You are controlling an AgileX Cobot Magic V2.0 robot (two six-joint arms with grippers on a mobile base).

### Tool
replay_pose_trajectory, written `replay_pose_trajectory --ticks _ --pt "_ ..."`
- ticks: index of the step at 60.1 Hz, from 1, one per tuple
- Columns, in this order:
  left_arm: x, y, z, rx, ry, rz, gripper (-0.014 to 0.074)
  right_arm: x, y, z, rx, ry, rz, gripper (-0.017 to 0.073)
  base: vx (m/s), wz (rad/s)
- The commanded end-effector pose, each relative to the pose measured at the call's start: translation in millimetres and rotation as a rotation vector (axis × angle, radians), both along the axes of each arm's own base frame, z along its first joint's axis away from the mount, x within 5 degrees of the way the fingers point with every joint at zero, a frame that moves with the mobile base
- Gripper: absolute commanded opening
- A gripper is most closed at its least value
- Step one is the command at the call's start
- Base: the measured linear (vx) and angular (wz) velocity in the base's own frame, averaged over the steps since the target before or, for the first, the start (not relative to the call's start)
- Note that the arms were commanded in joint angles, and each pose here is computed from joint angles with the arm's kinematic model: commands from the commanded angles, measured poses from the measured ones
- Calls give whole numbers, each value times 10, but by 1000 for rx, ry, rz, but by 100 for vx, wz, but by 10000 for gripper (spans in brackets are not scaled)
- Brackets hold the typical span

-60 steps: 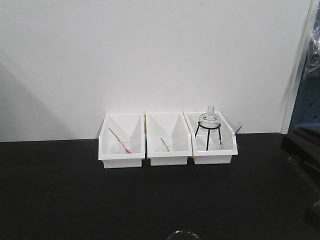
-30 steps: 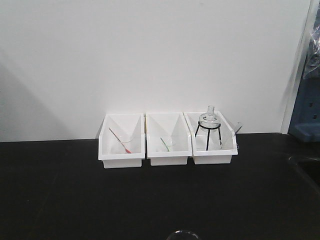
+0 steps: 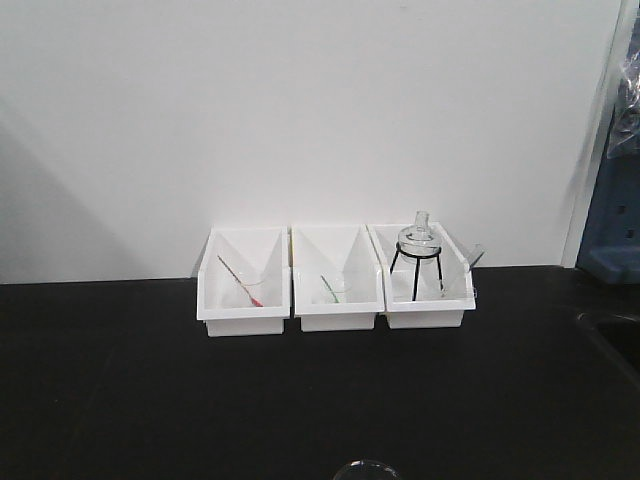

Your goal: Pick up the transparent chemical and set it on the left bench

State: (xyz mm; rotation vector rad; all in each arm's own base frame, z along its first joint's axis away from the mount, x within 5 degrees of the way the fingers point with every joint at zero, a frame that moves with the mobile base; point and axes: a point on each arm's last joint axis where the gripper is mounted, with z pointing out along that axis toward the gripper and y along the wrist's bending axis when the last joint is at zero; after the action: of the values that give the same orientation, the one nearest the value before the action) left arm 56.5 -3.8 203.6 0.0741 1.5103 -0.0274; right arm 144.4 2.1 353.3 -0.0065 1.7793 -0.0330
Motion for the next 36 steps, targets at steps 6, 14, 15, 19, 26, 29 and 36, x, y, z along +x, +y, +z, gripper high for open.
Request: replay_pose_trajectory --ticks 6,14,15,19,26,29,36 --pt "-15 2 27 -14 -81 -1 -3 -342 23 -236 32 -61 48 -8 0 0" --pt "-15 2 27 -14 -81 -1 -3 -610 31 -744 94 -105 68 -8 0 0" --pt "-15 2 27 -14 -81 -1 -3 -654 29 -784 97 -123 69 -8 0 0" --pt "-15 2 27 -14 -81 -1 -3 -759 23 -985 105 -153 71 -8 0 0" --pt "-15 2 27 -14 -81 -1 -3 -869 16 -1272 112 -206 74 -8 0 0" --pt "-15 2 27 -14 -81 -1 -3 -900 16 -1341 126 -231 75 -8 0 0" --pt "-15 2 27 -14 -81 -1 -3 -886 21 -1511 199 -219 72 -8 0 0"
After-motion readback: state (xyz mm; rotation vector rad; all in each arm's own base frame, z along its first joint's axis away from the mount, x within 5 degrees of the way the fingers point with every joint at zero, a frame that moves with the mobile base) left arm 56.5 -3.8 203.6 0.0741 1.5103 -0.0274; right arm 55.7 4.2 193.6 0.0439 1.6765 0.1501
